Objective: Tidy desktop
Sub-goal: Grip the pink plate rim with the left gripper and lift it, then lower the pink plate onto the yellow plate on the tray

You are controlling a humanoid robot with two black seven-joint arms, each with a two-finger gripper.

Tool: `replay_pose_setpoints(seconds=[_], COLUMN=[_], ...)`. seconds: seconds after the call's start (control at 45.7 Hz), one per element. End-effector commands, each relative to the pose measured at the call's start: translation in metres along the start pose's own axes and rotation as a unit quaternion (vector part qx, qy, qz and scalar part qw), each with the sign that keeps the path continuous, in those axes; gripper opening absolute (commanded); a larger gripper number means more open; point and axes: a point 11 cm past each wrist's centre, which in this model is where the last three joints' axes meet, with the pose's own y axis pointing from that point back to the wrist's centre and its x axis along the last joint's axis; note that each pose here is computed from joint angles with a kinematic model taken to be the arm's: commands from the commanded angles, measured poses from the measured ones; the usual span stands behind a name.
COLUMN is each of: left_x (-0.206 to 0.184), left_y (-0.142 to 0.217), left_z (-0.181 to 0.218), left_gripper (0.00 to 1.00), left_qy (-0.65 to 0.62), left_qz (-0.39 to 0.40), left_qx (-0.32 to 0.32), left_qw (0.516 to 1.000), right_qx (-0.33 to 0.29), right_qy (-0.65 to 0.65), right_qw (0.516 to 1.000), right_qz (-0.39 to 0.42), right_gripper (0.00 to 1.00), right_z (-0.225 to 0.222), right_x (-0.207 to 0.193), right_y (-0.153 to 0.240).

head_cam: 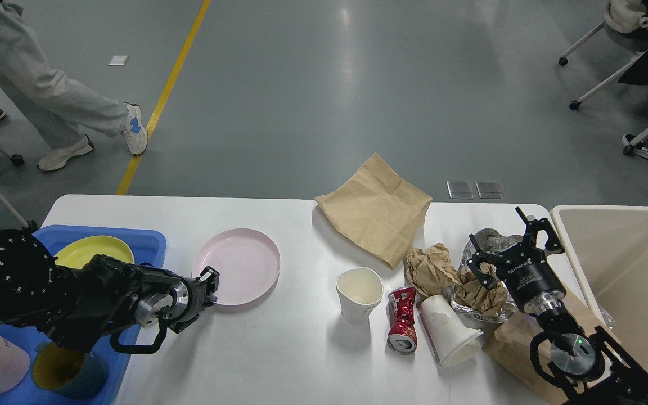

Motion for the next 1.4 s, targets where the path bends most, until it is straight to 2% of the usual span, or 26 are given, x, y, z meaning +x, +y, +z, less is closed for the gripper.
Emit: replay_pose_setpoints(seconds=[0.0,0.438,0.635,0.963,1.051,1.138,1.27,1.379], left_x=[-0.001,-0.004,0.007,0.007,0.009,0.010,0.040,0.089], left_y=[0.001,0.010,0.059,0.173,0.190,0.192,0.197,0.199], left_z=[0.004,0.015,0.038,0.084,0.088,0.085,0.071,0.058], left_gripper=[0.00,0.00,0.00,0.00,0.00,0.00,0.00,0.00], left_qy=[0.006,0.003,-0.018,-0.046,-0.044,-0.045,-0.024,0.010], left_qz=[-0.003,-0.011,-0.020,-0.008,-0.005,-0.020,-0.015,-0.004], left_qx=[-0.005,0.000,0.008,-0.005,-0.007,-0.001,0.008,0.004], left_qw=[1.000,1.000,1.000,0.999,0.999,0.999,1.000,1.000], right_qx=[0.000,0.000,0.000,0.000,0.000,0.000,0.000,0.000], right_qy=[0.000,0.000,0.000,0.000,0.000,0.000,0.001,0.001], right_qw=[1.000,1.000,1.000,1.000,1.000,1.000,1.000,1.000], right_qz=[0.000,0.000,0.000,0.000,0.000,0.000,0.000,0.000], right_gripper=[1.00,1.00,1.00,1.00,1.00,1.00,1.00,1.00], right_z=[0.000,0.000,0.000,0.000,0.000,0.000,-0.001,-0.001], right_x=[0.000,0.000,0.000,0.000,0.000,0.000,0.000,0.000], right_y=[0.000,0.000,0.000,0.000,0.000,0.000,0.000,0.000])
